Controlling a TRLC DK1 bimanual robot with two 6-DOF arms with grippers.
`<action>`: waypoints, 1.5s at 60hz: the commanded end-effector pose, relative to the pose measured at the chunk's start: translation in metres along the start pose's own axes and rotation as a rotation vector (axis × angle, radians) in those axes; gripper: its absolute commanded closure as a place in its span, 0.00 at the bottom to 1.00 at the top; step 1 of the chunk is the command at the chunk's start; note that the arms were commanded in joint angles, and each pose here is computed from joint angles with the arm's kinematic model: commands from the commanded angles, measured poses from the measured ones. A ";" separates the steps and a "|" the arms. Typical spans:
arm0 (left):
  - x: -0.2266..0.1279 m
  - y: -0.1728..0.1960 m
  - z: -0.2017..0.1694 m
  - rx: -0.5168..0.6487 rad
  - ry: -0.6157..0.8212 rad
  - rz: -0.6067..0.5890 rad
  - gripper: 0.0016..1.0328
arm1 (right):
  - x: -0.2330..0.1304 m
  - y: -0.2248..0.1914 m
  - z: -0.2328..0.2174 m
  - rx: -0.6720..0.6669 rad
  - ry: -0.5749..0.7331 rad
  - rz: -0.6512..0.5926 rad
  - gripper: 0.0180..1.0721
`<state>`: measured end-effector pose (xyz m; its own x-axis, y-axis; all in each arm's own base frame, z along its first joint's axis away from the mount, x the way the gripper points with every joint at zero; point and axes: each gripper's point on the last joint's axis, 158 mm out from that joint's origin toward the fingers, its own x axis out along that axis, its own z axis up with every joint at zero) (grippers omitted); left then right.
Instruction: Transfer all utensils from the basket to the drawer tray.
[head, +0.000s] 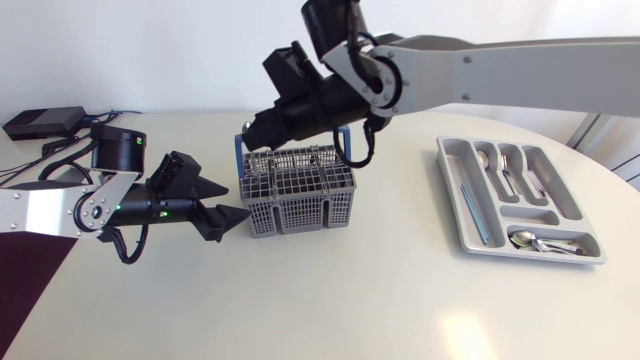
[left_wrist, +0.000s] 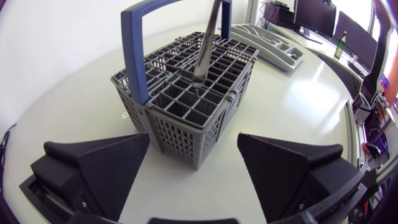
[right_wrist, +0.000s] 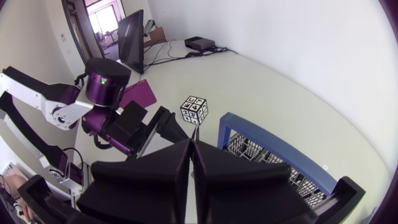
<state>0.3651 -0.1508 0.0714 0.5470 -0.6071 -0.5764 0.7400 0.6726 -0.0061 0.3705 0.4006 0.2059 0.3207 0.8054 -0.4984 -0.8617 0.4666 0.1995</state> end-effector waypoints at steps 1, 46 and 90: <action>0.005 -0.011 -0.014 0.003 0.024 -0.033 0.04 | -0.027 0.002 0.012 0.016 -0.044 -0.001 0.95; -0.002 -0.016 0.002 -0.008 0.031 -0.023 0.04 | -0.317 -0.192 -0.242 0.136 0.376 -0.825 0.95; -0.015 -0.004 0.007 -0.023 0.045 0.024 0.04 | -0.389 -0.273 -0.386 0.151 0.658 -1.122 0.35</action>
<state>0.3482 -0.1532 0.0752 0.5184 -0.5810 -0.6275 0.7369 0.6758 -0.0169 0.3315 -0.1799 0.0241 0.5488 -0.3443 -0.7618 -0.1709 0.8458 -0.5054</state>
